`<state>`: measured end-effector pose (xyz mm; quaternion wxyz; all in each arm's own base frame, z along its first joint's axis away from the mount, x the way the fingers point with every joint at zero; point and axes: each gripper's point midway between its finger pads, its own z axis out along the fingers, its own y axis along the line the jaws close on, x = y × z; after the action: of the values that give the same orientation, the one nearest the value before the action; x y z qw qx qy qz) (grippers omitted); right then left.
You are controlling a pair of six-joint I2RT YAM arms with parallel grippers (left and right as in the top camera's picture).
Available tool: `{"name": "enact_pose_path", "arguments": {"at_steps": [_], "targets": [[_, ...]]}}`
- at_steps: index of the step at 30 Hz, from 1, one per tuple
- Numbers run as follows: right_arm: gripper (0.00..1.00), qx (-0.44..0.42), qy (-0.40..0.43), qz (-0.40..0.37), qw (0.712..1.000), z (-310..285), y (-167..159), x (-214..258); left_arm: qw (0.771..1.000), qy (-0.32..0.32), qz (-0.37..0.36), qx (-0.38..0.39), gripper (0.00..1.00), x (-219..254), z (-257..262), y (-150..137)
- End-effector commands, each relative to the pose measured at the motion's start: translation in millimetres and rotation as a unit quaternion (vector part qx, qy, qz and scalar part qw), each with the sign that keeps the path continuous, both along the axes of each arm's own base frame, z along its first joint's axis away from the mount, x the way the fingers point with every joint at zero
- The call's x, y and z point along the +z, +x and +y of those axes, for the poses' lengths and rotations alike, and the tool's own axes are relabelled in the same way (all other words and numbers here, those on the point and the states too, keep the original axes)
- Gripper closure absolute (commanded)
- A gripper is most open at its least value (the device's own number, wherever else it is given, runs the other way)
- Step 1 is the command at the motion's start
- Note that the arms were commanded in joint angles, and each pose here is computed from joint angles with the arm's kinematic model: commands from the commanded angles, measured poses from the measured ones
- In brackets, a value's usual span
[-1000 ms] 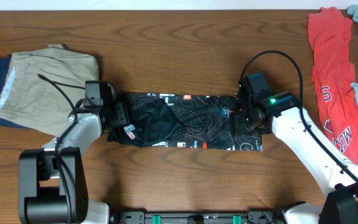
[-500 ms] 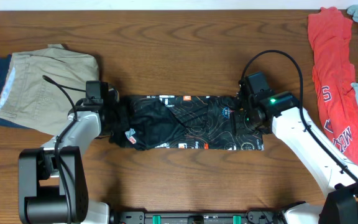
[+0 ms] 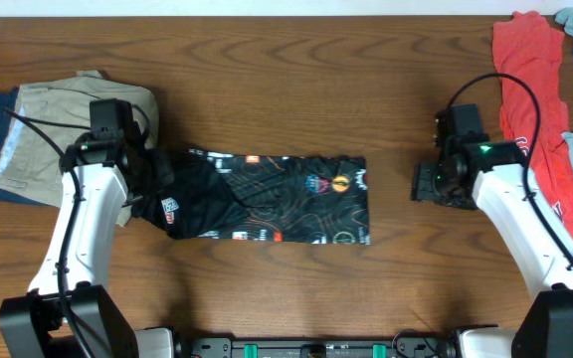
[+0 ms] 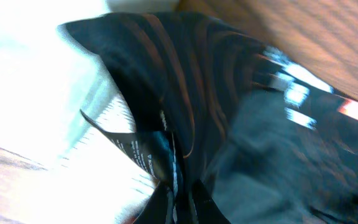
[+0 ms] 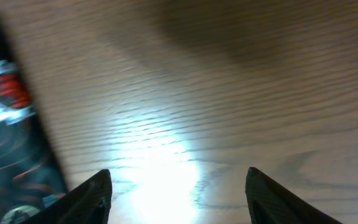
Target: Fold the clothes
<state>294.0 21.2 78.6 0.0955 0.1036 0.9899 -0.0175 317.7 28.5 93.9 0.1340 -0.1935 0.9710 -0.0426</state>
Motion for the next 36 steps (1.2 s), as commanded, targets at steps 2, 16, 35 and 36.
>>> {"name": "enact_pose_path", "arguments": {"at_steps": [2, 16, 35, 36], "targets": [[0.32, -0.009, -0.01, 0.005, 1.0, -15.3, -0.3, -1.6, 0.996, -0.073, -0.005, -0.049, 0.94, 14.2, -47.8, 2.2], [0.3, -0.01, -0.002, 0.011, 1.0, -15.0, -3.0, -2.3, 0.973, -0.159, -0.014, -0.164, 0.94, 27.3, -207.2, -17.5], [0.3, -0.006, 0.009, 0.026, 1.0, -11.1, -10.0, -3.5, 0.955, -0.203, -0.047, -0.211, 0.93, 14.6, -296.9, -15.2], [0.3, -0.006, 0.009, 0.026, 1.0, -11.1, -10.0, -3.5, 0.954, -0.203, -0.046, -0.214, 0.94, 12.2, -299.8, -15.3]]}}
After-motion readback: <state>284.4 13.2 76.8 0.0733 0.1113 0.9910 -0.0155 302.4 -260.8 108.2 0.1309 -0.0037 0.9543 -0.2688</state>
